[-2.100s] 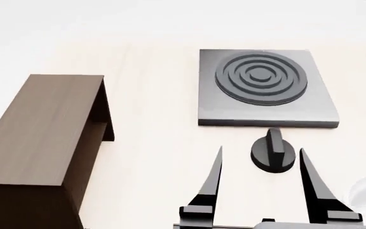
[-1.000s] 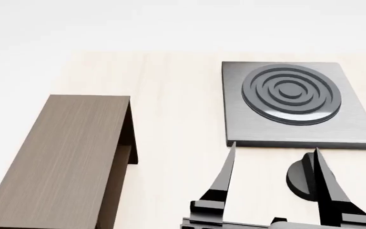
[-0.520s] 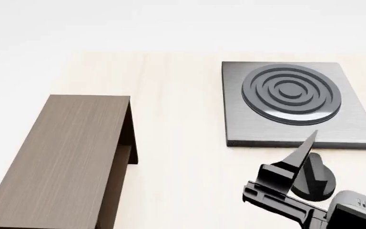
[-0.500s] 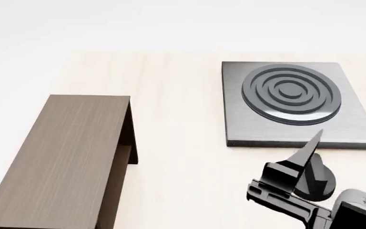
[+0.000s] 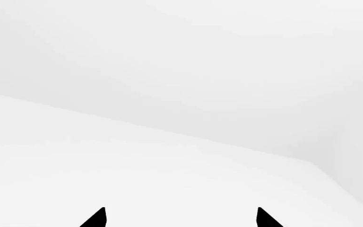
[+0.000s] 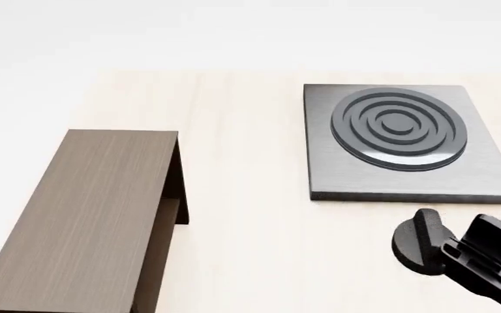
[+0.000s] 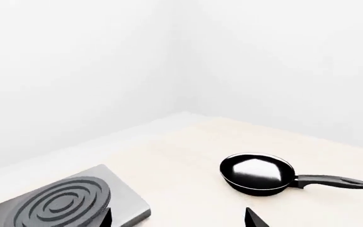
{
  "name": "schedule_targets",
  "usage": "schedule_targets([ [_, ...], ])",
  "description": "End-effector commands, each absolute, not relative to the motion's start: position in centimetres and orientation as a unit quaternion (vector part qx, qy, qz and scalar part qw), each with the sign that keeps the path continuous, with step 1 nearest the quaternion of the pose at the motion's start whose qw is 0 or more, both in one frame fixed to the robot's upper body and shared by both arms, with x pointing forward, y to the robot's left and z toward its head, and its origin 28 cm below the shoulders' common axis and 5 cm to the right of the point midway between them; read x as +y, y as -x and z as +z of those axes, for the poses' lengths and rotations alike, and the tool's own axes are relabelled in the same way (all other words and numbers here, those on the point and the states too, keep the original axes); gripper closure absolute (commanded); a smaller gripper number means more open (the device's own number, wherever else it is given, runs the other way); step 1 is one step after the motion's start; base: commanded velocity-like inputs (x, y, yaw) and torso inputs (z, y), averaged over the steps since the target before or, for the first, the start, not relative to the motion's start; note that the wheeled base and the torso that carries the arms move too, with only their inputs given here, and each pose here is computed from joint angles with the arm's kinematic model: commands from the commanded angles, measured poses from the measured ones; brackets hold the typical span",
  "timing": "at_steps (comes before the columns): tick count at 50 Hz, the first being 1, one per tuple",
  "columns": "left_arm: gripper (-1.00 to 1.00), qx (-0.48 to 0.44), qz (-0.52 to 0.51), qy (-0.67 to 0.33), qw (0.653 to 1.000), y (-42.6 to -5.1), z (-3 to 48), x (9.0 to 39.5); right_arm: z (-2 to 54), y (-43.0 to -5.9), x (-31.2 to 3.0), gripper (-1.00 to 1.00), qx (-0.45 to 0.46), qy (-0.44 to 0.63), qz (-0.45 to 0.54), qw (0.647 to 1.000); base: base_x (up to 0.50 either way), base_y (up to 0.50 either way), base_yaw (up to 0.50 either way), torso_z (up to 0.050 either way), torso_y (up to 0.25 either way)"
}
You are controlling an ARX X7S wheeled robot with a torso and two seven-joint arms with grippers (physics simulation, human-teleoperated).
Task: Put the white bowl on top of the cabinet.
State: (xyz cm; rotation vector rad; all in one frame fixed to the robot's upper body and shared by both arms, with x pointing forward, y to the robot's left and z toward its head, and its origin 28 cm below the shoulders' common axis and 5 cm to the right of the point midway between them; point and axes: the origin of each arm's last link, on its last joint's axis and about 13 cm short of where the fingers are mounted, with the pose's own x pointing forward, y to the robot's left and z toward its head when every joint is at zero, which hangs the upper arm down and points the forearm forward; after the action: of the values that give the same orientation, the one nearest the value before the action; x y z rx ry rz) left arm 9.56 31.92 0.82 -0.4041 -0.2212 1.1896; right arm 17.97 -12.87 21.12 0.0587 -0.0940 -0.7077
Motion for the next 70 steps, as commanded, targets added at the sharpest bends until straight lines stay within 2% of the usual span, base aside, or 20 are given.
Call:
schedule_targets([
  [1,-1.00,-0.103,0.556,0.189,0.803,-9.5,0.8,31.9,21.7,-17.3,-13.9,-1.00,-0.030,-0.043,-0.360,0.931,0.00,0.00,0.00,0.000,0.000],
  [29,-1.00,-0.102,0.556,0.190,0.803,-9.5,0.7,32.0,21.9,-12.0,-17.2,-1.00,-0.032,-0.082,-0.439,0.894,0.00,0.00,0.00,0.000,0.000],
  [47,-1.00,-0.100,0.556,0.189,0.803,-9.7,0.5,32.0,21.9,-10.5,-18.5,-1.00,-0.020,-0.104,-0.474,0.874,0.00,0.00,0.00,0.000,0.000],
  [58,-1.00,-0.100,0.557,0.190,0.802,-9.5,0.6,31.9,21.4,-11.1,-18.4,-1.00,0.031,-0.082,-0.442,0.893,0.00,0.00,0.00,0.000,0.000],
  [64,-1.00,-0.101,0.557,0.190,0.802,-9.5,0.5,32.0,21.4,-11.2,-17.8,-1.00,0.068,-0.043,-0.383,0.920,0.00,0.00,0.00,0.000,0.000],
  [70,-1.00,-0.101,0.558,0.190,0.802,-9.4,0.6,32.0,21.5,-11.2,-17.8,-1.00,0.071,-0.045,-0.378,0.922,0.00,0.00,0.00,0.000,0.000],
])
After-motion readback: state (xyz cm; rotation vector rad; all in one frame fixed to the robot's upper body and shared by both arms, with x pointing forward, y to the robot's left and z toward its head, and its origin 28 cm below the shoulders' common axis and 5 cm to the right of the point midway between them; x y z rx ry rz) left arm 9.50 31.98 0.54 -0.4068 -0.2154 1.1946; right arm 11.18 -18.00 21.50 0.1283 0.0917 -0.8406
